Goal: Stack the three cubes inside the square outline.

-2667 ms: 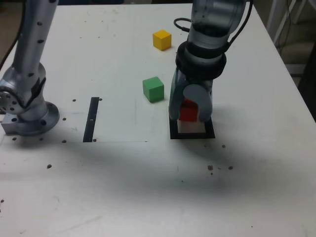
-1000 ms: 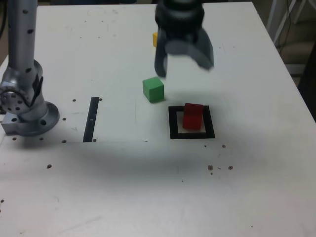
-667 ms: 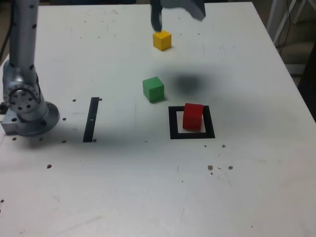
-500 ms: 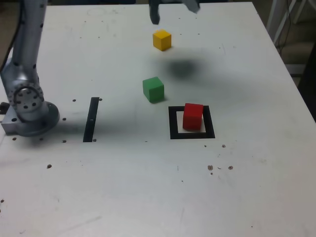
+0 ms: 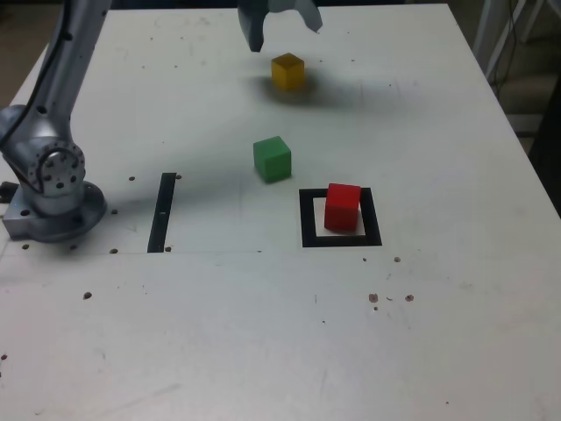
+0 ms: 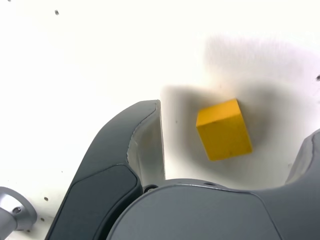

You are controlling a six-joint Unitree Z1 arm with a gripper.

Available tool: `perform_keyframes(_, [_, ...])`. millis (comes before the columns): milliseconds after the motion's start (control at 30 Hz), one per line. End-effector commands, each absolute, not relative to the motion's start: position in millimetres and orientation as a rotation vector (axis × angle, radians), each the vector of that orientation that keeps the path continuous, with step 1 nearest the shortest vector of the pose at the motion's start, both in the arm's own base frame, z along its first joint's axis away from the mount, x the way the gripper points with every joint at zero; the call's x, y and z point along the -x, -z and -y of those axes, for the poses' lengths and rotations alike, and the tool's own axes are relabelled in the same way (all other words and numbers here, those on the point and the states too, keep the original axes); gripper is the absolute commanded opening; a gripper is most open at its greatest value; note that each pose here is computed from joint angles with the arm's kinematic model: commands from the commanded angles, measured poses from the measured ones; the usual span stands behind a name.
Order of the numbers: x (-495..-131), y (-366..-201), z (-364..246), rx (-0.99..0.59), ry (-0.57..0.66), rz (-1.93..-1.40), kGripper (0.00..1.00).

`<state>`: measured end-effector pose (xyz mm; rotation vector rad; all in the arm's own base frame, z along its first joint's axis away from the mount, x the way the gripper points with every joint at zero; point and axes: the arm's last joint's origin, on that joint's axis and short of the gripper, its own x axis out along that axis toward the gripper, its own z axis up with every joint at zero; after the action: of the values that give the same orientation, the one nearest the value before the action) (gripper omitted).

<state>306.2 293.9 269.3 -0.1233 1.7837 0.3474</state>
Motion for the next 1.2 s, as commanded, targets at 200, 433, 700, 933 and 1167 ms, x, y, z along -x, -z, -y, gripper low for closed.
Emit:
perform_keyframes(200, [-307.7, -257.6, -290.4, 0.190, -0.304, -1.788, 0.95])
perform_keyframes(433, [-313.7, -244.1, -293.3, 0.218, -0.297, -1.783, 0.92])
perform_keyframes(700, [-317.8, -233.2, -296.4, 0.232, -0.318, -1.792, 0.87])
perform_keyframes(933, [-321.5, -226.7, -298.2, 0.241, -0.336, -1.782, 0.84])
perform_keyframes(1167, [-321.1, -222.7, -299.5, 0.256, -0.349, -1.789, 0.80])
